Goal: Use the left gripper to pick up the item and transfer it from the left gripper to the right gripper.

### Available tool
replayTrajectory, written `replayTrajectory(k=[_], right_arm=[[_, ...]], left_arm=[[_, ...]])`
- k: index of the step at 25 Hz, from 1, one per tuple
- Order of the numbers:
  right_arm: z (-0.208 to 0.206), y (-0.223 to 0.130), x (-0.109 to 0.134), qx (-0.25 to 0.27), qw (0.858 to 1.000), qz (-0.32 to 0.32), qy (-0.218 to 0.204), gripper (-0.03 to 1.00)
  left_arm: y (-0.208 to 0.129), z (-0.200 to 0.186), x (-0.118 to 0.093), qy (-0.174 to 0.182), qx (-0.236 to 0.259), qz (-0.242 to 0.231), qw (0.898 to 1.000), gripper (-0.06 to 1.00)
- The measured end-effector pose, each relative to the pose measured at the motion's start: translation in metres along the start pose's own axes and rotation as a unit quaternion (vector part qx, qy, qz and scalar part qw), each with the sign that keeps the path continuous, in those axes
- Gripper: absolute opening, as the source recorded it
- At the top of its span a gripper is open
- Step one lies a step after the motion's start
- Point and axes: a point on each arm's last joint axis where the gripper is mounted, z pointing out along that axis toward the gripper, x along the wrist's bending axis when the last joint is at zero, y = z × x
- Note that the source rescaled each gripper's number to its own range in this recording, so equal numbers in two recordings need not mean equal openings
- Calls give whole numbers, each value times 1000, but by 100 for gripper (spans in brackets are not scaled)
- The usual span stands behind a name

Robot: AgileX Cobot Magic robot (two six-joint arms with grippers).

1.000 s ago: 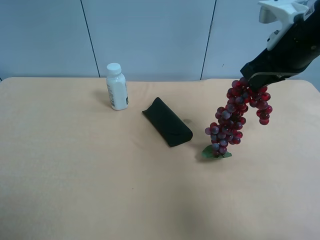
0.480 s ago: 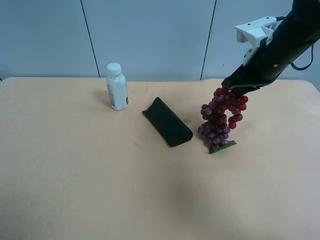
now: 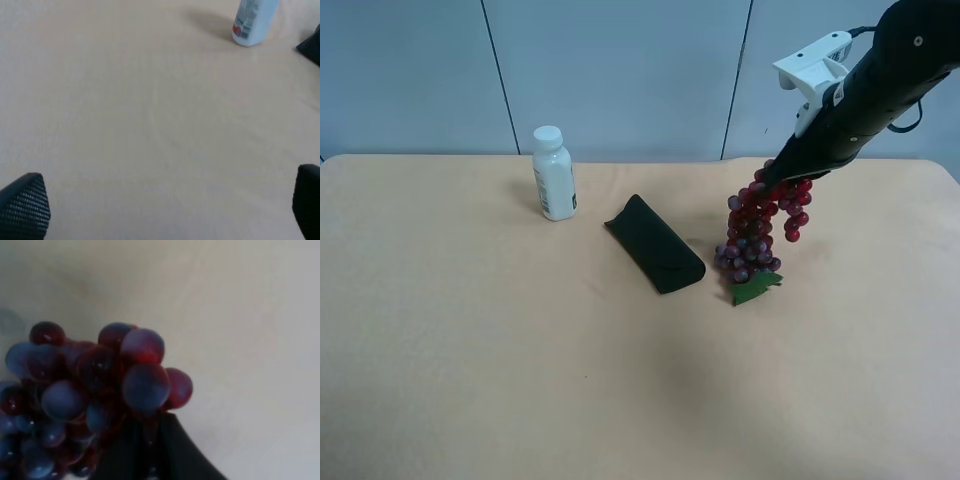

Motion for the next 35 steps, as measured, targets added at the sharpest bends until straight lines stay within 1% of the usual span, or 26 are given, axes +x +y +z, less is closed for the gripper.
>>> replayTrajectory(k=[2, 4, 5, 7, 9, 10, 12, 15, 19, 22, 27, 33, 35], right_arm=[[0, 0, -1, 0, 1000, -1, -4, 4], [0, 0, -1, -1, 1000, 1, -5, 12], [0, 0, -1, -2, 1000, 0, -6, 21], [0, 0, -1, -2, 1000, 7, -6, 44], [0, 0, -1, -2, 1000, 20, -7, 75], [0, 0, -1, -2, 1000, 26, -7, 85], [0, 0, -1, 1, 999, 32, -7, 94], [0, -1, -1, 6, 999, 34, -7, 98], [-1, -4, -1, 19, 999, 37, -7, 99], [-9, -5, -2, 27, 999, 40, -8, 100], [-45, -5, -6, 13, 998, 62, -9, 100], [-99, -20, -6, 33, 995, 94, 5, 100], [-118, -26, -6, 32, 994, 102, 8, 100]], left_arm=[[0, 0, 0, 0, 0, 0, 1000, 100], [0, 0, 0, 0, 0, 0, 1000, 100], [0, 0, 0, 0, 0, 0, 1000, 100], [0, 0, 0, 0, 0, 0, 1000, 100], [0, 0, 0, 0, 0, 0, 1000, 100], [0, 0, 0, 0, 0, 0, 1000, 100], [0, 0, 0, 0, 0, 0, 1000, 100], [0, 0, 0, 0, 0, 0, 1000, 100], [0, 0, 0, 0, 0, 0, 1000, 100], [0, 0, 0, 0, 0, 0, 1000, 100], [0, 0, 0, 0, 0, 0, 1000, 100], [0, 0, 0, 0, 0, 0, 1000, 100], [0, 0, 0, 0, 0, 0, 1000, 100]])
